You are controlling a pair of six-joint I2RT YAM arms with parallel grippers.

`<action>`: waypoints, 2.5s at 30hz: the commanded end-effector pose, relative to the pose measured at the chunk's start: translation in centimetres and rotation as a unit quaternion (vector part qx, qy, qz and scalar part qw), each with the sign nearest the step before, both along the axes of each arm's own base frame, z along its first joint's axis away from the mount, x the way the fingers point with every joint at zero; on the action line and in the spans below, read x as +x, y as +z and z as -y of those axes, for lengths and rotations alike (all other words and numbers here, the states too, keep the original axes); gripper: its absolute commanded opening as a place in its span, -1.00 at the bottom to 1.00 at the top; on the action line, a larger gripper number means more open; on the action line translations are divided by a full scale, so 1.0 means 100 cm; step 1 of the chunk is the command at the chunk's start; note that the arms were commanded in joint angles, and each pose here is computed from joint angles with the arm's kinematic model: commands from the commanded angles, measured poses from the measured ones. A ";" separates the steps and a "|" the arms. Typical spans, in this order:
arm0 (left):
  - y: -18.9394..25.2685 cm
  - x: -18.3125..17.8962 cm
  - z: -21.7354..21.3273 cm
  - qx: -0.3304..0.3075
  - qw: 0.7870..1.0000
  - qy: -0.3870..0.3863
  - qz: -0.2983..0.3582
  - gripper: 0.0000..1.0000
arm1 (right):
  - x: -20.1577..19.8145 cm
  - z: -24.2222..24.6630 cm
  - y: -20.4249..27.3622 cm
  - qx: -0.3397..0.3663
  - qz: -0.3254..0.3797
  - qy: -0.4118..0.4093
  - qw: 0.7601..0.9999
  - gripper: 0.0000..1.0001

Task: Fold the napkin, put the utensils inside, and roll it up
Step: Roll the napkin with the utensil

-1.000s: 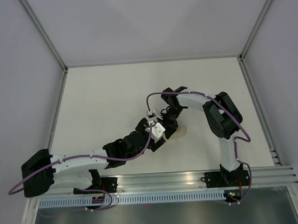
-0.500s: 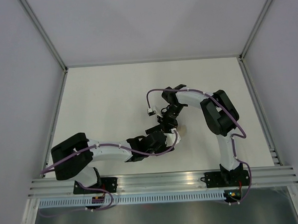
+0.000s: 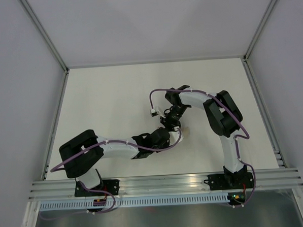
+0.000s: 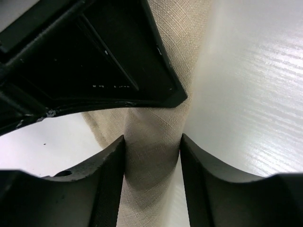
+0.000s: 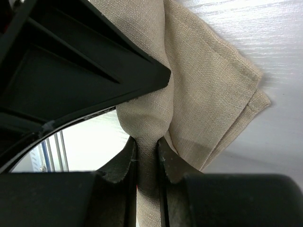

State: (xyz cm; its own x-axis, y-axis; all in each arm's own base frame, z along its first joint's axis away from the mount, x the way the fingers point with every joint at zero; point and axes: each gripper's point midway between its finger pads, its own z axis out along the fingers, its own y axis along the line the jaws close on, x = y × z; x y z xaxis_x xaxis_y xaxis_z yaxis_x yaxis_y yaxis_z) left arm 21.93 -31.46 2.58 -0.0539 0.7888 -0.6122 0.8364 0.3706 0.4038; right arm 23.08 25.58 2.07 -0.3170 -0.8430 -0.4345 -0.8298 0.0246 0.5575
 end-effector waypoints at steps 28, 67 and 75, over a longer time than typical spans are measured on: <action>-0.032 -0.034 0.018 -0.110 0.956 0.007 -0.273 -0.59 | 0.098 0.031 0.059 0.066 0.146 -0.261 0.952 0.22; -0.033 -0.011 0.017 -0.116 0.855 0.012 -0.505 -0.52 | 0.003 0.035 0.032 0.093 0.497 0.034 0.862 0.38; -0.030 -0.008 0.018 -0.112 0.853 0.006 -0.509 -0.49 | 0.002 0.032 0.011 0.064 0.495 0.057 0.865 0.26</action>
